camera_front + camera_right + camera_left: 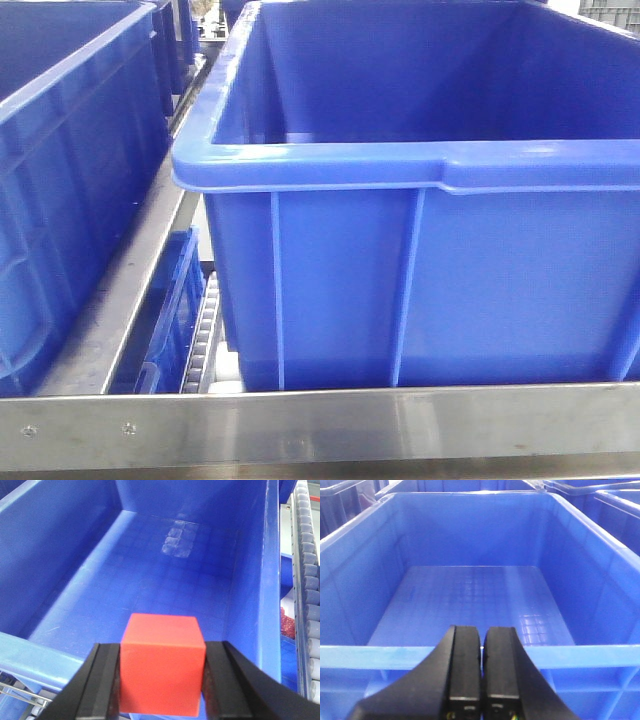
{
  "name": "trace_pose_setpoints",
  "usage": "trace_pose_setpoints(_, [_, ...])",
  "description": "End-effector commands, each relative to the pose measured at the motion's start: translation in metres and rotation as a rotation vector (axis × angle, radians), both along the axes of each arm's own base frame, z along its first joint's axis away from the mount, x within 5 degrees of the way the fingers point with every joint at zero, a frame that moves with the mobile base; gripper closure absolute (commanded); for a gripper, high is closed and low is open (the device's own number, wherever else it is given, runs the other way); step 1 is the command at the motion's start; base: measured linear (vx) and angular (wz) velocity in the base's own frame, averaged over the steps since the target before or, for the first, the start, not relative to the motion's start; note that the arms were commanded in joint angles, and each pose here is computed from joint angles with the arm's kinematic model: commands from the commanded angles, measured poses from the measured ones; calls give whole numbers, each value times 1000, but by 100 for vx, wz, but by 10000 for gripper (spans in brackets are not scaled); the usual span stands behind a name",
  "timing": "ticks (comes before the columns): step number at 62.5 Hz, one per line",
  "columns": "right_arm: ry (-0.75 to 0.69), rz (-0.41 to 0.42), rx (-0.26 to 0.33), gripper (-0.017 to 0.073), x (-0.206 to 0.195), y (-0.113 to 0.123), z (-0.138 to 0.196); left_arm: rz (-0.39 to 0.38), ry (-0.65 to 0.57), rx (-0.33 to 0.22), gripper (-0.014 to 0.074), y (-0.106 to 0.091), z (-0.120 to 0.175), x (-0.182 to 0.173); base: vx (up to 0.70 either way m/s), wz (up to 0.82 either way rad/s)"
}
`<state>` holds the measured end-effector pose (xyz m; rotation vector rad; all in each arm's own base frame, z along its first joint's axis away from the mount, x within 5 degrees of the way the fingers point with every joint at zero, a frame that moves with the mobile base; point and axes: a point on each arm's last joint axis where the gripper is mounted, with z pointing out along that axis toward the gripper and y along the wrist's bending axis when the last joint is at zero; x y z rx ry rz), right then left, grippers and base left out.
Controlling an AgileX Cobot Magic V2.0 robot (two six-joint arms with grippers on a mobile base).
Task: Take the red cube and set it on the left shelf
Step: 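Move the right gripper with the red cube over the blue bin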
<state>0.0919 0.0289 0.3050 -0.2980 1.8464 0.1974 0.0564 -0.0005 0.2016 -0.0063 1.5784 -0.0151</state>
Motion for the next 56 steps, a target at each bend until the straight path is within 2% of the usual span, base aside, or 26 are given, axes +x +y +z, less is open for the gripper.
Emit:
trace_pose_setpoints(1, [-111, 6, 19, 436, 1, 1, 18, 4, -67, -13, 503, 0, 0, 0, 0, 0])
trace_pose_setpoints(29, [-120, 6, 25, 436, 1, 1, 23, 4, -67, -13, 503, 0, 0, 0, 0, 0])
trace_pose_setpoints(41, [-87, 0, 14, 436, 10, 3, 64, 4, -67, -13, 503, 0, 0, 0, 0, 0])
trace_pose_setpoints(56, [73, 12, -55, 436, 66, 23, 103, 4, -67, -13, 503, 0, 0, 0, 0, 0])
